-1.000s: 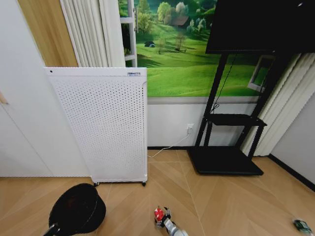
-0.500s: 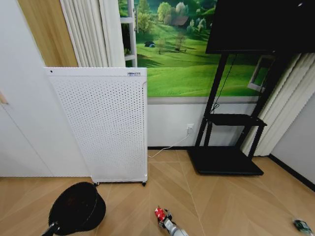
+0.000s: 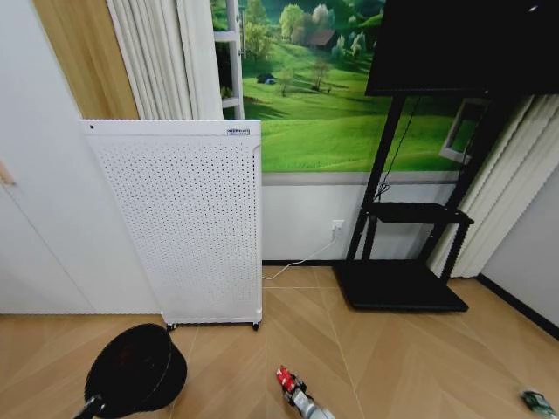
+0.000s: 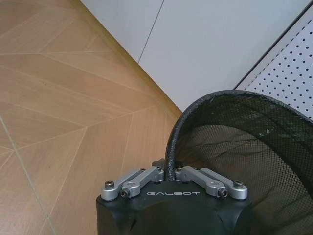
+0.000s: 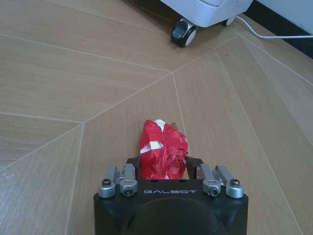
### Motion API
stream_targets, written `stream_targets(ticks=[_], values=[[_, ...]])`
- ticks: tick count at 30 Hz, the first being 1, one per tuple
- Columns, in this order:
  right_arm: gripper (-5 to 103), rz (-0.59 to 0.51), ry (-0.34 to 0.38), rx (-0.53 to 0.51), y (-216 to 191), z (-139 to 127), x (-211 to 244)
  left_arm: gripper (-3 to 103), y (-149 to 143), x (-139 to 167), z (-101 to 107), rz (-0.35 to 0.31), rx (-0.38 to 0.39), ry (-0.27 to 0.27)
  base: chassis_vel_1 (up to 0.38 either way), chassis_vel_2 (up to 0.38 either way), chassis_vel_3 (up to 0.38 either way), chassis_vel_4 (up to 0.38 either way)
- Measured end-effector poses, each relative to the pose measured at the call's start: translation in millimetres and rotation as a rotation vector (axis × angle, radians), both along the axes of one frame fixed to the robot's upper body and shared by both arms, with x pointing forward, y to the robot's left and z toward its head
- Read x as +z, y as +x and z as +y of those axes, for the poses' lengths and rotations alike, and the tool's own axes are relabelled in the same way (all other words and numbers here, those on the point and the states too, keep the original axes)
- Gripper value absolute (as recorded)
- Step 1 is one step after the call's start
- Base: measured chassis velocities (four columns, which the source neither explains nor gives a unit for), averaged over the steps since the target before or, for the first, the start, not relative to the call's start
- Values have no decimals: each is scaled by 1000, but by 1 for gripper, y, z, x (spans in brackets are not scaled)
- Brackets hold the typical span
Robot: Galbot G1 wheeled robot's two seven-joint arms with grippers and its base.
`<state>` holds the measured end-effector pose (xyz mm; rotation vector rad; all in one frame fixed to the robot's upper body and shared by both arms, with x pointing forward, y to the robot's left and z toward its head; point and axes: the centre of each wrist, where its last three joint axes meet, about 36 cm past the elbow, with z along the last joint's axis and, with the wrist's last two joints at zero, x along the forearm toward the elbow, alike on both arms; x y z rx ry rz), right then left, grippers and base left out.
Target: Pick up the trash bin and place the garbage on the floor into it.
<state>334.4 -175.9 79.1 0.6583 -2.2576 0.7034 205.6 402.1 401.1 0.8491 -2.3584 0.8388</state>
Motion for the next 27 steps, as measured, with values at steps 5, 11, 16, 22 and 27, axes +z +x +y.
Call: stream_targets(ticks=[5, 11, 16, 22, 27], values=[[49, 1, 31, -25, 3, -13, 9, 3, 7, -4, 0, 3, -15, 10, 0, 0, 0, 0], [48, -125, 127, -78, 16, -44, 57, 3, 31, -13, 4, -21, -127, 85, 0, 0, 0, 0], [48, -247, 202, -66, 11, -60, 105, 3, 41, -17, 5, -45, -237, 115, 0, 0, 0, 0], [48, -296, 293, -63, 0, -65, 138, 3, 51, -22, 7, -81, -325, 117, 0, 0, 0, 0], [48, -455, 403, 41, -3, -45, 186, 3, 62, -47, 13, -145, -456, 215, 0, 0, 0, 0]])
